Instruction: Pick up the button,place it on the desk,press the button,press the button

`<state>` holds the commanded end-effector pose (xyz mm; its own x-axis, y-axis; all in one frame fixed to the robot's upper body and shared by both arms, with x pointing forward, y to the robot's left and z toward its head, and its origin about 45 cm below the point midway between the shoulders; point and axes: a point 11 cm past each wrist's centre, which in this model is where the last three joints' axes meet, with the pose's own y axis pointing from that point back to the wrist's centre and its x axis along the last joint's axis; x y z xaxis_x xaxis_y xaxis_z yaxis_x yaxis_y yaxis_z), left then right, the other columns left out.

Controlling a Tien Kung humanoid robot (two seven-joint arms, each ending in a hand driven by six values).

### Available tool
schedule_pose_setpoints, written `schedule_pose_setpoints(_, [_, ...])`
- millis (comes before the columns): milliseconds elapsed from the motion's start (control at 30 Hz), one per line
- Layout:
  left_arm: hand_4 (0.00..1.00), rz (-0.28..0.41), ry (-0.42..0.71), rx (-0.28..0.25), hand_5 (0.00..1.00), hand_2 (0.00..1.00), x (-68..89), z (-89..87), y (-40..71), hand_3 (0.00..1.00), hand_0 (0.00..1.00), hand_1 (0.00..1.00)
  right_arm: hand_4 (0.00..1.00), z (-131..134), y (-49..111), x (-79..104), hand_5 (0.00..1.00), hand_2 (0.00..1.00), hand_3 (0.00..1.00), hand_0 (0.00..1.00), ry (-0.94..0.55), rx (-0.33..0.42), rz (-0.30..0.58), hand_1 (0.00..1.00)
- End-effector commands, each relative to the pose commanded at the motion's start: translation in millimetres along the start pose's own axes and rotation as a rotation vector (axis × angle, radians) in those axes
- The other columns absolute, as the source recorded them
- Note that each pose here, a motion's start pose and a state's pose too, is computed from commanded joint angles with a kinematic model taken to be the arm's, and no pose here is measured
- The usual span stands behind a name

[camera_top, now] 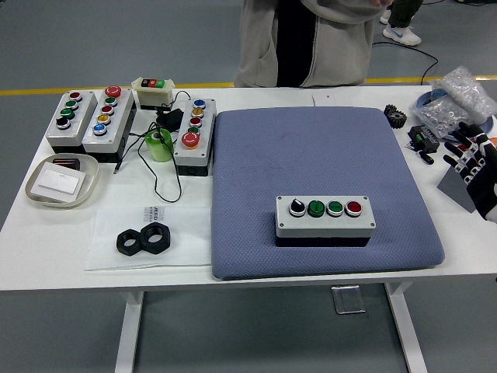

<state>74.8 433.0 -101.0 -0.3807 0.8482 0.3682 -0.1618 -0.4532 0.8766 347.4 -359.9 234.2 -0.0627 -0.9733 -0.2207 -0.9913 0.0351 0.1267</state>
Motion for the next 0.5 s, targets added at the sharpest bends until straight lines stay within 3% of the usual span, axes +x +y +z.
schedule_pose_setpoints(500, [0.627,-0.001,0.003,-0.002,0.998,0.862,-0.6,0.6,0.0,0.826,0.766,0.827,0.623,-5.4,-0.7,-1.3,0.637,0.898,0.857,0.95,-0.003,0.015,-0.001,0.874])
